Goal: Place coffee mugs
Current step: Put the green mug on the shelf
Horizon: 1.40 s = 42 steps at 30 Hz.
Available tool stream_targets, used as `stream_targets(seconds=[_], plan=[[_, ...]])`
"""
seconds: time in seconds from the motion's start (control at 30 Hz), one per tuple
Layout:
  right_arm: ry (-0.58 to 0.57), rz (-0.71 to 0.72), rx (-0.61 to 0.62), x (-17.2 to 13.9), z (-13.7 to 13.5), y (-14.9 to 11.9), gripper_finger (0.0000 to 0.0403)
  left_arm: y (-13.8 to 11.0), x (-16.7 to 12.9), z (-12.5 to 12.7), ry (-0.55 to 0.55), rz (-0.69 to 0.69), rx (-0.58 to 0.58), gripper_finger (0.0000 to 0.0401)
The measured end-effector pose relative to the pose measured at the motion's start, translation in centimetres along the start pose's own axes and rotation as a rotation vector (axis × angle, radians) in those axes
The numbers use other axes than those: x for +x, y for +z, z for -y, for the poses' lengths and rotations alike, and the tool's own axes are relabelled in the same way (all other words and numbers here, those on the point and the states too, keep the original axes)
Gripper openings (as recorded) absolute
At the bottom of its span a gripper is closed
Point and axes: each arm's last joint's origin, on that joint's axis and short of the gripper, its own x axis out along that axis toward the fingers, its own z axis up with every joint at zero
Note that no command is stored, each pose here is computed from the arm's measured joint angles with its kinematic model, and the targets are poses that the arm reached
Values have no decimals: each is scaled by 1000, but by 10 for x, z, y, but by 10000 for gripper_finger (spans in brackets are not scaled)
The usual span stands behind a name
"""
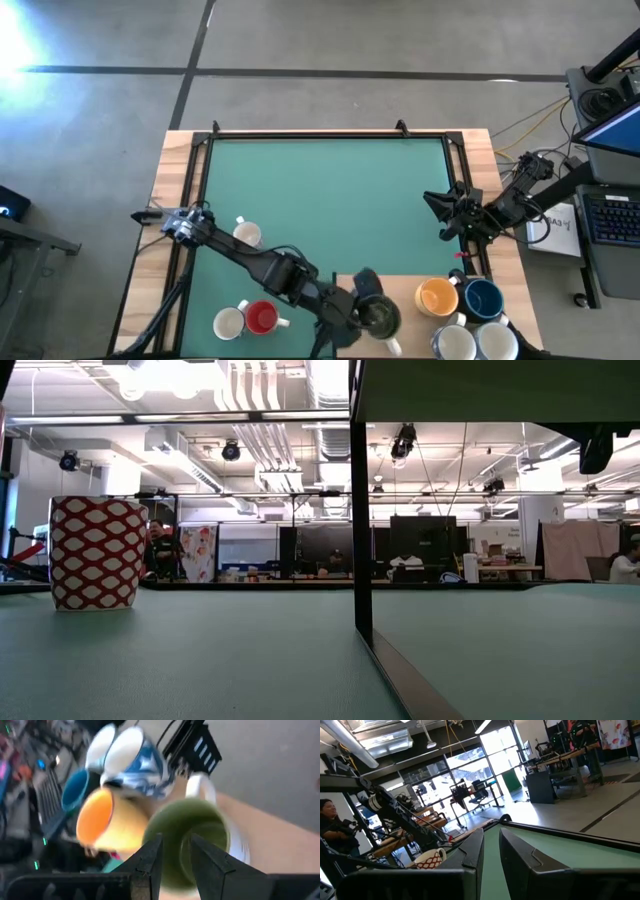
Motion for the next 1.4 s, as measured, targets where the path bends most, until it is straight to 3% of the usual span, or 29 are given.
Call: stream_targets(seconds=[0.27,0.43,1.0,1.4], plan=[[0,0,0,0,0,0,50,-33,-12,-10,-94,-233,-208,77],[0,0,0,0,0,0,50,-43,-10,-11,-140,-268,-294,77],[0,0,0,0,0,0,50,-35,11,1,-133,-141,-420,77],[0,0,0,0,0,0,50,-22,12,0,-114,-18,-432,77]])
